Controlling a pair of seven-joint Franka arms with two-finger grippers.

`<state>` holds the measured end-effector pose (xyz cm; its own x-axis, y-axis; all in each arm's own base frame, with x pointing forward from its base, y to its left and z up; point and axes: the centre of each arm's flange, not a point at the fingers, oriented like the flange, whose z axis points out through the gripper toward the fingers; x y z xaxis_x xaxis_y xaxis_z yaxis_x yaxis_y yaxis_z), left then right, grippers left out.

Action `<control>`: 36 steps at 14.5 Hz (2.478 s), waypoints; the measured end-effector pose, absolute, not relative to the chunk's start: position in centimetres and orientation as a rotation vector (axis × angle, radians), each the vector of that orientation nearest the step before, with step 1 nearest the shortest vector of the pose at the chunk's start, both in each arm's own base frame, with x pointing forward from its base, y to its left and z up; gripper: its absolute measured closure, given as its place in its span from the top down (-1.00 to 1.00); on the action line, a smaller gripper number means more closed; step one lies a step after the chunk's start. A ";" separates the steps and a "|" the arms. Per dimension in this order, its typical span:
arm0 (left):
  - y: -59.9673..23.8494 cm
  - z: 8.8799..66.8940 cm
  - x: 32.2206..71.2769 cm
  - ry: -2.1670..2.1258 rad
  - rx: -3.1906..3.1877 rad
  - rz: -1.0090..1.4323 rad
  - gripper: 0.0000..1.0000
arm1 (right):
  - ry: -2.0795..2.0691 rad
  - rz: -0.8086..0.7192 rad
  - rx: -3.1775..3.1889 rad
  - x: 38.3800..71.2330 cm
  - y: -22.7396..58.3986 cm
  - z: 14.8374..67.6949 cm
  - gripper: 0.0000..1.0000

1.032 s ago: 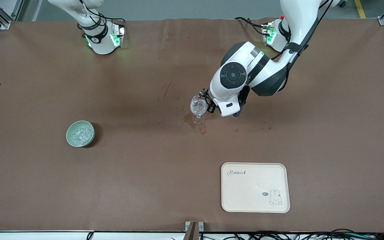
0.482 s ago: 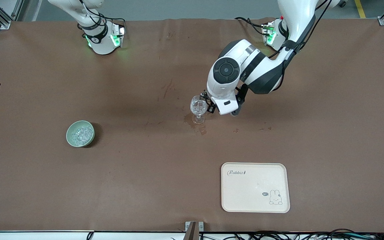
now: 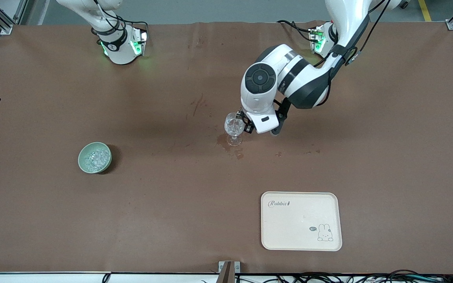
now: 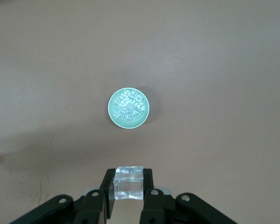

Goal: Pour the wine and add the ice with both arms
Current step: 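Tilt the jigger with the left gripper to pour into the glass, then move the jigger to the tray while the right gripper carries ice toward the glass, then set the jigger on the tray while the right gripper holds ice over the glass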

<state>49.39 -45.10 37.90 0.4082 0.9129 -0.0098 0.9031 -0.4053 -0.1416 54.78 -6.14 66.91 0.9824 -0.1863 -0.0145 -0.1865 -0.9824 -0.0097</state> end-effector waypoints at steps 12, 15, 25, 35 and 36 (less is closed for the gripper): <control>-45.6 37.5 49.0 -1.632 -2.548 0.219 -0.56 | 0.293 0.021 -3.117 54.8 -6.1 66.9 -0.45; -44.5 36.9 50.2 -1.617 -2.571 0.424 -0.56 | 0.293 0.021 -3.117 54.8 -6.1 66.9 -0.45; -31.9 40.7 62.7 -1.832 -2.733 0.831 -0.56 | 0.412 0.072 -3.097 54.6 5.6 66.7 -0.45; -13.2 25.0 75.0 -2.797 -2.471 1.205 -0.57 | 0.809 0.215 -2.907 51.1 35.5 58.3 -0.45; -12.1 23.3 75.4 -2.836 -2.445 1.238 -0.57 | 0.846 0.231 -2.874 51.0 37.7 56.9 -0.45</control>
